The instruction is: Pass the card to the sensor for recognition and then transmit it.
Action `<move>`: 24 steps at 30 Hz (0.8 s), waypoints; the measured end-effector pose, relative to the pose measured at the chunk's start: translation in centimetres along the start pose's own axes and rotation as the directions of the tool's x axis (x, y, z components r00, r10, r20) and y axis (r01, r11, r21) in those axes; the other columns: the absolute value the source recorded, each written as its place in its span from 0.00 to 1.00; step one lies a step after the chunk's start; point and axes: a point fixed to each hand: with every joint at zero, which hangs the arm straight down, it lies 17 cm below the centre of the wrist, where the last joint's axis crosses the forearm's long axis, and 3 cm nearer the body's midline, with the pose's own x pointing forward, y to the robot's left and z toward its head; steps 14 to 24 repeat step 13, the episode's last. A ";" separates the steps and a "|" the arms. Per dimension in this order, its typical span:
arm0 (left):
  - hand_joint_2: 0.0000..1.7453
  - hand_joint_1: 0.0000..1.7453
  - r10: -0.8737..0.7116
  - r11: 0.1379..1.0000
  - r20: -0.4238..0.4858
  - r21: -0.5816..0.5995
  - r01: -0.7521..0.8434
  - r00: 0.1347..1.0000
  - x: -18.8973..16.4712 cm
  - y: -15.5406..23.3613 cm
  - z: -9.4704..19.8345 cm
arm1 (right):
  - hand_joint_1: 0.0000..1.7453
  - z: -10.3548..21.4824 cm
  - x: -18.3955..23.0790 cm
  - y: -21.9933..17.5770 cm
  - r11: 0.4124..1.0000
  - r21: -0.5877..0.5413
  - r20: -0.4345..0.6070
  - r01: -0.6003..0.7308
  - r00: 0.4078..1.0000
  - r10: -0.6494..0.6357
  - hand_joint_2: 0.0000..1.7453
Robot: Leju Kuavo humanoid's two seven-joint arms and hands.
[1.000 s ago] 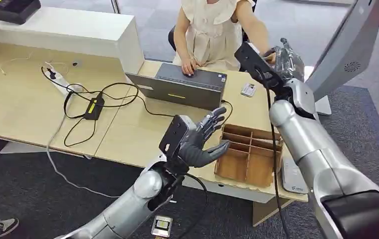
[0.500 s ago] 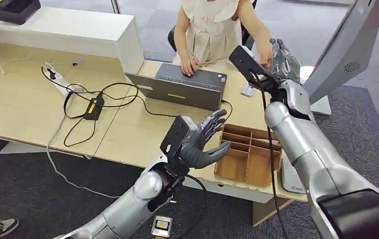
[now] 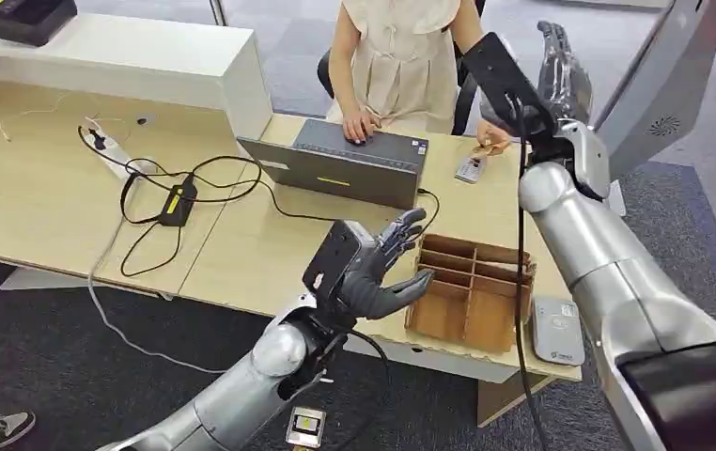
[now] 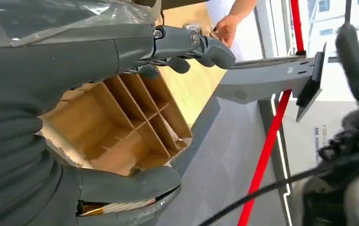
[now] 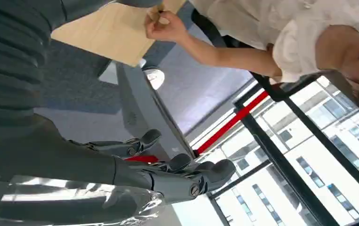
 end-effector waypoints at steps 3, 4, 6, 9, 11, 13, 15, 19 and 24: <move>1.00 0.00 -0.009 1.000 0.005 0.012 0.009 1.000 0.1 0.3 0.0 | 0.00 -0.7 0.7 -2.1 0.995 -0.051 0.035 0.090 0.995 -0.088 1.00; 1.00 0.00 -0.013 1.000 0.005 0.014 0.013 1.000 0.1 0.4 0.1 | 0.00 -0.9 0.7 -2.8 0.991 -0.063 0.038 0.119 0.992 -0.116 1.00; 1.00 0.00 -0.020 0.999 0.001 0.025 0.020 1.000 0.1 0.7 0.2 | 0.00 -1.3 0.8 -4.2 0.974 -0.088 0.049 0.208 0.978 -0.204 1.00; 1.00 0.00 -0.030 0.999 -0.001 0.044 0.030 1.000 0.0 1.2 0.4 | 0.00 -1.6 0.5 -5.9 0.938 -0.124 0.064 0.323 0.946 -0.318 1.00; 1.00 0.00 -0.035 0.998 0.001 0.060 0.035 0.999 0.0 1.6 0.6 | 0.00 -1.5 0.0 -6.8 0.904 -0.146 0.068 0.402 0.915 -0.397 1.00; 1.00 0.00 -0.041 0.996 0.003 0.077 0.041 0.999 0.0 2.0 0.8 | 0.00 -1.0 -1.3 -7.1 0.866 -0.172 0.056 0.469 0.883 -0.467 1.00; 1.00 0.00 -0.041 0.996 0.003 0.077 0.041 0.999 0.0 2.0 0.8 | 0.00 -1.0 -1.3 -7.1 0.866 -0.172 0.056 0.469 0.883 -0.467 1.00; 1.00 0.00 -0.041 0.996 0.003 0.077 0.041 0.999 0.0 2.0 0.8 | 0.00 -1.0 -1.3 -7.1 0.866 -0.172 0.056 0.469 0.883 -0.467 1.00; 1.00 0.00 -0.041 0.996 0.003 0.077 0.041 0.999 0.0 2.0 0.8 | 0.00 -1.0 -1.3 -7.1 0.866 -0.172 0.056 0.469 0.883 -0.467 1.00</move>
